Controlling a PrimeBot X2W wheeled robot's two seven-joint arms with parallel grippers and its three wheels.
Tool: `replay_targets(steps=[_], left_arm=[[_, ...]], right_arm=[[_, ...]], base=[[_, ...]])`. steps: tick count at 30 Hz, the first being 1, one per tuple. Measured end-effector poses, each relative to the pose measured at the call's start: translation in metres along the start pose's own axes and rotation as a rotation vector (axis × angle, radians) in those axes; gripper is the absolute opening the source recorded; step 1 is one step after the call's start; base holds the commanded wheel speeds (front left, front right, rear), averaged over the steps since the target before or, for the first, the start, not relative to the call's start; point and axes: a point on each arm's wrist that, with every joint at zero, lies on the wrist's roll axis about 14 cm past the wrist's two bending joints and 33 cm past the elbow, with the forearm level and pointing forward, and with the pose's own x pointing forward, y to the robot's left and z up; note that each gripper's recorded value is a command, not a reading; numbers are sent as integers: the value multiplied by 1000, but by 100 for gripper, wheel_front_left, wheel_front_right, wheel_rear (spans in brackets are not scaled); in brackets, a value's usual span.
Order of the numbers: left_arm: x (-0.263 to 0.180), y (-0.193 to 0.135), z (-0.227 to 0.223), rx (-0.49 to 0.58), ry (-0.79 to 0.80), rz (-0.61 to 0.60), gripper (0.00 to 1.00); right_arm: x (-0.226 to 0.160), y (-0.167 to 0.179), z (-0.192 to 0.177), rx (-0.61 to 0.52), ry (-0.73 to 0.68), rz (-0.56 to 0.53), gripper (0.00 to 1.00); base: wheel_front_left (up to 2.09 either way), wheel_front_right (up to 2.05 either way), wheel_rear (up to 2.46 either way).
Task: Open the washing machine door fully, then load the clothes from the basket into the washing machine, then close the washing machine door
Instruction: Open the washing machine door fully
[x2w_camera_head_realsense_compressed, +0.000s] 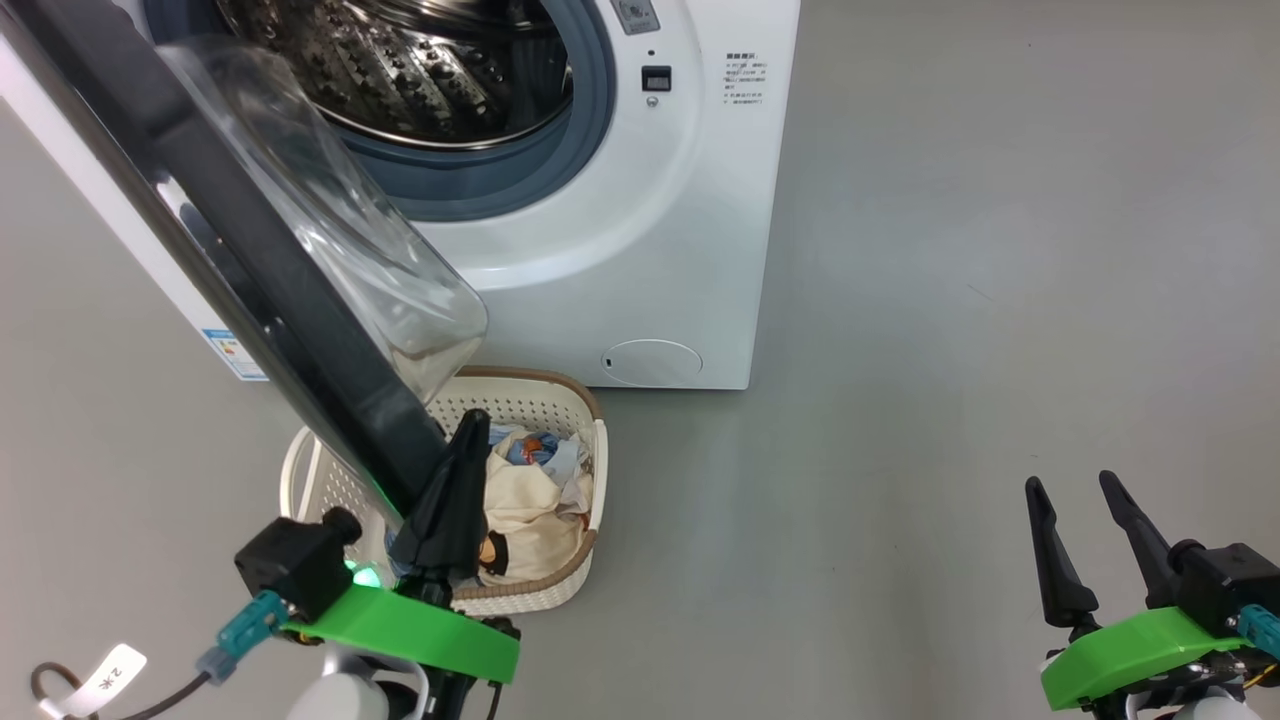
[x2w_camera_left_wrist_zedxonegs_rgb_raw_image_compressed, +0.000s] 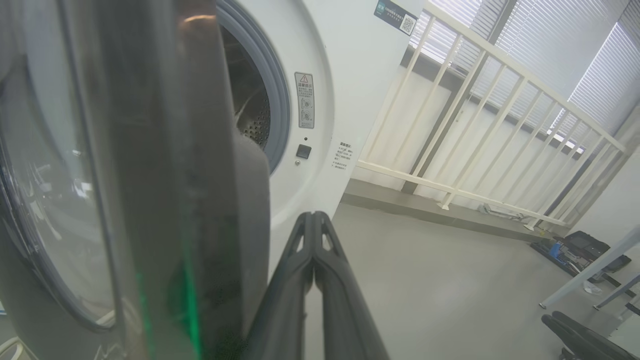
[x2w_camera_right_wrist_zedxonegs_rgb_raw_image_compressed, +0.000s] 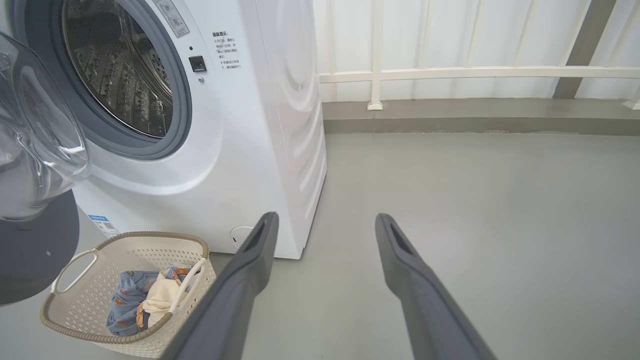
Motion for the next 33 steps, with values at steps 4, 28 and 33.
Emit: replay_targets(steps=[4,28,33], left_arm=[[-1,8,0,1,0,20,0],[-28,42,11,23,-29,137,0],[-37,53,17,40,-40,179,0]], right_arm=[[1,1,1,-1,-2,4,100],[16,22,3,-20,-9,71,100],[22,31,1,-21,-4,100,100]], base=[[0,0,0],[0,0,0],[0,0,0]])
